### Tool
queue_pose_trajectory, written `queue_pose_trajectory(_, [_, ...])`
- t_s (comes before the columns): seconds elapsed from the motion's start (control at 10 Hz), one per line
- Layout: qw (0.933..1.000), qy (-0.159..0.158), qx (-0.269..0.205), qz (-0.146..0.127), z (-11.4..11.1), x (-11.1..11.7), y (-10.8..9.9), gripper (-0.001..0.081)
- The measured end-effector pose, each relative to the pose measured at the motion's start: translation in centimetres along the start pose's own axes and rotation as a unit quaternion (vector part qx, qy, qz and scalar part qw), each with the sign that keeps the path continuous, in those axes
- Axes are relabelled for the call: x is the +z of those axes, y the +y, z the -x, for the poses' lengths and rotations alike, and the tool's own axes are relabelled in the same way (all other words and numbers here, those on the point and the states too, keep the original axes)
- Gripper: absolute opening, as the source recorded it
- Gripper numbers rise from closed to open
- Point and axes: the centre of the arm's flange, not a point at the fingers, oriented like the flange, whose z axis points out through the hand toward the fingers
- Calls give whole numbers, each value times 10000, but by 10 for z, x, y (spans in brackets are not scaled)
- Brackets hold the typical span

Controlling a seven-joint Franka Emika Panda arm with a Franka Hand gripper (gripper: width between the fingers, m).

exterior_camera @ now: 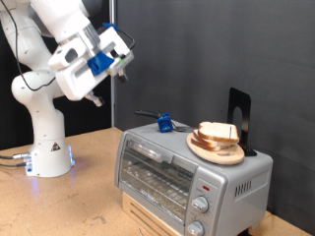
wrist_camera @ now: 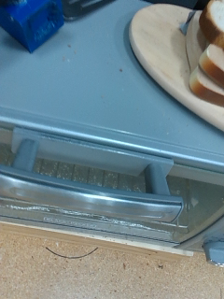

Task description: Make a piece of toast with the oven

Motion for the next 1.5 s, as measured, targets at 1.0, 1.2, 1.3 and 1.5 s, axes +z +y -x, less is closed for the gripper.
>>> queue_pose_trajectory(1.0, [9981, -86, 325, 512, 0, 58, 2, 808])
queue_pose_trajectory(1.2, [9973, 23, 297, 669, -2, 82, -3, 808])
queue_pose_trajectory(1.3, [9969, 53, 260, 741, 0, 93, -4, 808])
queue_pose_trajectory(1.5, [9959, 67, 219, 880, 5, 113, 0, 808])
